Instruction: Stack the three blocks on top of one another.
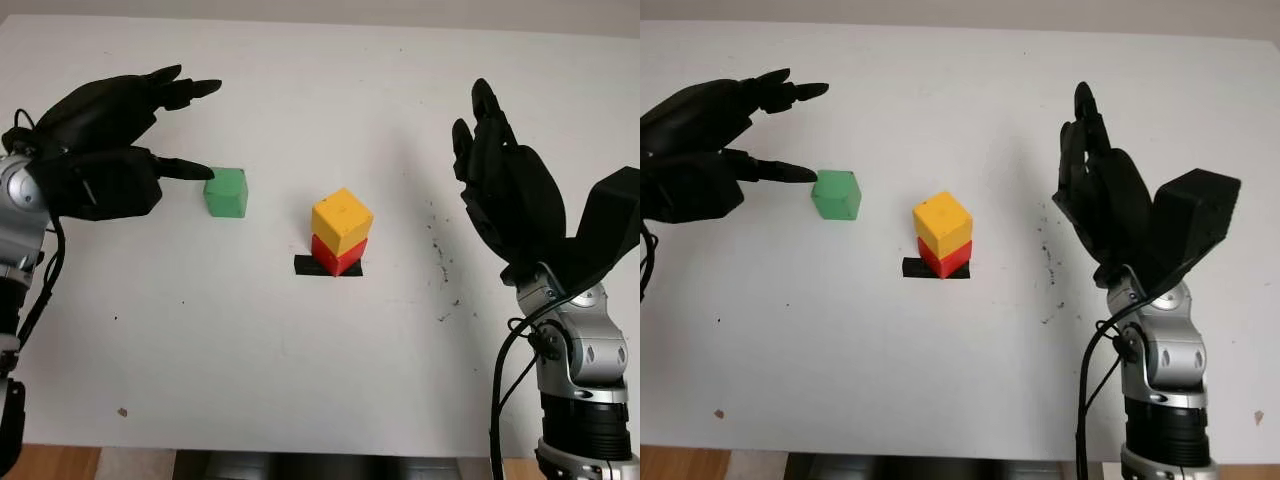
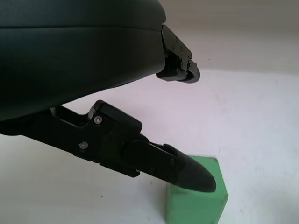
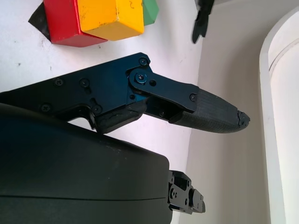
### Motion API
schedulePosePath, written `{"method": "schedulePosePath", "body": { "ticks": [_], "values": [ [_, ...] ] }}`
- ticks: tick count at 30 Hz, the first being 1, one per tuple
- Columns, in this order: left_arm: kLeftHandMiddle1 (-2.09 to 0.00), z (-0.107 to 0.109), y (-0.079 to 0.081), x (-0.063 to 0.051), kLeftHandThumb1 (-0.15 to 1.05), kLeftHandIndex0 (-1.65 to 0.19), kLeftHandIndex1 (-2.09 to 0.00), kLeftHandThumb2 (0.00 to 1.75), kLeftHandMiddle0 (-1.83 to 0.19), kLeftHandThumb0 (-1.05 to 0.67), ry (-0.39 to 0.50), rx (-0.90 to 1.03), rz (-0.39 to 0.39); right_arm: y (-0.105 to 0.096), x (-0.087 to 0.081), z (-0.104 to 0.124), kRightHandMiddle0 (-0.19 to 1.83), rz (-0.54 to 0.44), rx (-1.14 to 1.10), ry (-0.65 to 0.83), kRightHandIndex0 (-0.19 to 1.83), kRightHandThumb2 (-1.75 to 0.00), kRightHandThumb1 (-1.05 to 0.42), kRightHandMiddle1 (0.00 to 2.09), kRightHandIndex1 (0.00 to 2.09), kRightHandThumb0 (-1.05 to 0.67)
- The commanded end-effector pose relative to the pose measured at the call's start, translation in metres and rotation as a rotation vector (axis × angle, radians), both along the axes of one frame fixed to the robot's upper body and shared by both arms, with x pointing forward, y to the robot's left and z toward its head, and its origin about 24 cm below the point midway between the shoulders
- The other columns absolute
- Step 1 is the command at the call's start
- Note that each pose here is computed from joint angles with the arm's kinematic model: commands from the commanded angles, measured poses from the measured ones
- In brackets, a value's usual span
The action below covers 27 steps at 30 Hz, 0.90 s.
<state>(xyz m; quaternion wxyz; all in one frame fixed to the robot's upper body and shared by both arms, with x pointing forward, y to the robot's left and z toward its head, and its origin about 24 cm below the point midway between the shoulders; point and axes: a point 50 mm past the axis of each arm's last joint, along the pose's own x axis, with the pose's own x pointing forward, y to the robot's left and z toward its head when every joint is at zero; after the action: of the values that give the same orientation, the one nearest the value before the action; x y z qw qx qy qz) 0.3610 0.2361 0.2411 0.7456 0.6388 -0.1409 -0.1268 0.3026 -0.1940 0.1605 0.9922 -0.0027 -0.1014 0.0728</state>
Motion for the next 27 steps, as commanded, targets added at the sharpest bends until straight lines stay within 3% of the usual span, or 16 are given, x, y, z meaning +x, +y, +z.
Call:
{"method": "schedulePosePath", "body": {
  "ticks": [1,17,27],
  "values": [
    [-0.05,0.007,0.001,0.002,0.9,-0.31,-0.07,0.04,0.01,-0.81,-0.006,0.039,-0.002,-0.002,-0.002,0.005,-0.19,-0.02,0.003,-0.037,-0.19,-0.77,-1.05,0.0,0.0,-0.79],
    [-0.04,-0.022,-0.008,0.011,0.99,-0.26,-0.04,0.07,0.05,-0.9,0.081,0.127,0.026,-0.002,-0.004,0.005,-0.19,-0.039,0.019,-0.045,-0.19,-0.74,-1.05,0.0,0.0,-0.79],
    [-0.06,-0.038,-0.015,0.009,1.03,-0.32,-0.07,0.06,0.01,-0.9,0.007,0.24,0.03,-0.004,-0.006,0.004,-0.19,-0.039,0.014,-0.038,-0.19,-0.75,-1.05,0.0,0.0,-0.77]
  ]
}}
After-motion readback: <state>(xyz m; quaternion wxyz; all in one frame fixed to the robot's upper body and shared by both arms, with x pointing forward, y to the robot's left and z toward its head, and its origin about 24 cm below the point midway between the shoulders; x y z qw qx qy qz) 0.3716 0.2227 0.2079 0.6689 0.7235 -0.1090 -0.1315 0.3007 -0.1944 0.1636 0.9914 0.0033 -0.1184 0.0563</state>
